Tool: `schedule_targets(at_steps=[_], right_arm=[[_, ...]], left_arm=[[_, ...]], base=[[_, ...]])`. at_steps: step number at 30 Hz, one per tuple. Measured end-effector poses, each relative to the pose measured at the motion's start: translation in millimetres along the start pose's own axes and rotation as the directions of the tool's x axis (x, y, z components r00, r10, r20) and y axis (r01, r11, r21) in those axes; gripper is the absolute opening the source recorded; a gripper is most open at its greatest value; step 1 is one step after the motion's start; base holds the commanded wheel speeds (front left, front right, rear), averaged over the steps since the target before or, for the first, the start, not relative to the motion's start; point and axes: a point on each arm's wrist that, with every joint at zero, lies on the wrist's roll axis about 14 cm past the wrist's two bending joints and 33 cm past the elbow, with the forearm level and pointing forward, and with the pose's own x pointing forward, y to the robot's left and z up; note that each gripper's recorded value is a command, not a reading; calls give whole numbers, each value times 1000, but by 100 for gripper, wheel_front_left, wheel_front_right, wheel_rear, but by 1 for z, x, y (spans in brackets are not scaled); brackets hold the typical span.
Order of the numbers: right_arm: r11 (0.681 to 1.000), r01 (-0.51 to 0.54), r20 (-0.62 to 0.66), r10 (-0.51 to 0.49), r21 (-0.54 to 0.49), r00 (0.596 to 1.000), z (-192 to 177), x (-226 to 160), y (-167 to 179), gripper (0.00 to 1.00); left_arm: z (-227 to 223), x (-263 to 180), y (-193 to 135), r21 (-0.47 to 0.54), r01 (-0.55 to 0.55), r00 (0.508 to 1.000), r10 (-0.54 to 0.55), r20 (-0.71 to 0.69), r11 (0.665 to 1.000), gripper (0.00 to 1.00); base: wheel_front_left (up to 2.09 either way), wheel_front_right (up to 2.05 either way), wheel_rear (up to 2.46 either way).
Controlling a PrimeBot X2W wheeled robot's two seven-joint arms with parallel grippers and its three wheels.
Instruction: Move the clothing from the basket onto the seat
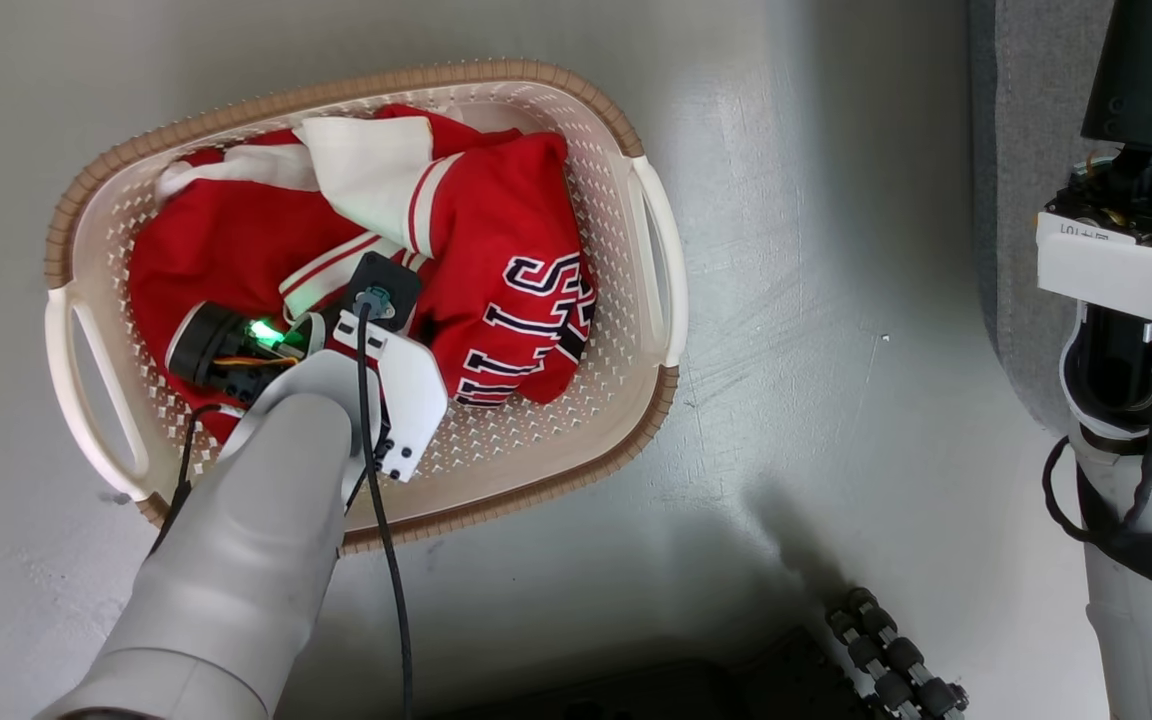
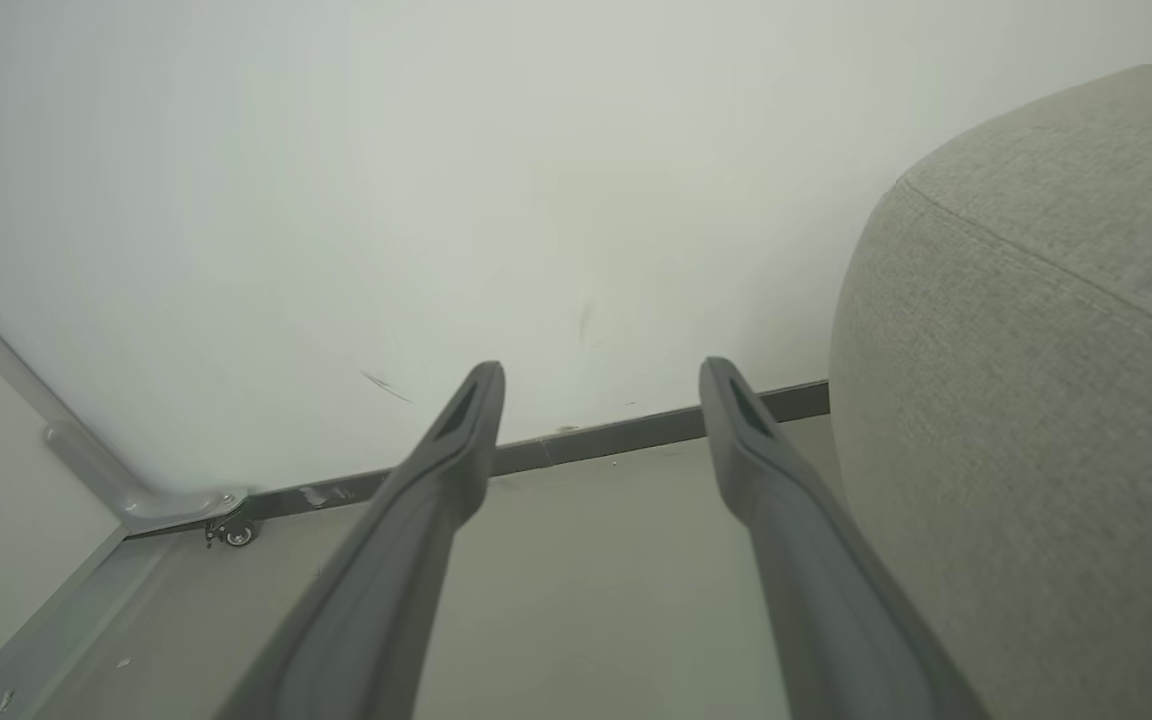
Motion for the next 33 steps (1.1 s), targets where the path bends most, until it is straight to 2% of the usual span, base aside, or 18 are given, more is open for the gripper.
schedule_targets(at_steps=[8, 10, 12, 14, 15, 16, 17, 25, 33], right_arm=[[1000, -3, 4, 3, -1, 1000, -1, 4, 0, 100], [1000, -2, 6, 2, -1, 1000, 0, 4, 0, 100], [1000, 0, 9, 0, -1, 1000, 1, 4, 0, 100], [1000, 2, 11, -2, -2, 1000, 2, 4, -1, 100], [1000, 2, 12, -2, -1, 1000, 3, 4, -1, 100], [1000, 1, 12, -1, -1, 1000, 3, 4, -1, 100], [1000, 1, 13, -1, -1, 1000, 4, 4, -1, 100], [1000, 0, 15, 0, -1, 1000, 5, 4, 0, 100], [1000, -13, 42, 14, -1, 999, 15, 9, 5, 100]], left_arm=[[2, 5, 6, 10, -27, 999, 27, -17, 1000, 100], [0, 4, 6, 13, -26, 999, 26, -33, 1000, 82], [0, 4, 6, 15, -27, 999, 27, -35, 1000, 48], [-1, 3, 6, 18, -27, 999, 28, -41, 999, 38], [-1, 3, 6, 19, -27, 999, 28, -43, 999, 30], [-1, 2, 6, 20, -28, 999, 28, -42, 999, 18], [-1, 2, 6, 21, -27, 999, 28, -42, 999, 0], [5, 0, 7, 10, -30, 999, 30, -15, 999, 0], [23, -2, 7, -2, -17, 997, 17, 70, 1000, 0]], base=[[0, 0, 0], [0, 0, 0], [0, 0, 0], [0, 0, 0], [0, 0, 0], [0, 0, 0], [0, 0, 0], [0, 0, 0], [0, 0, 0]])
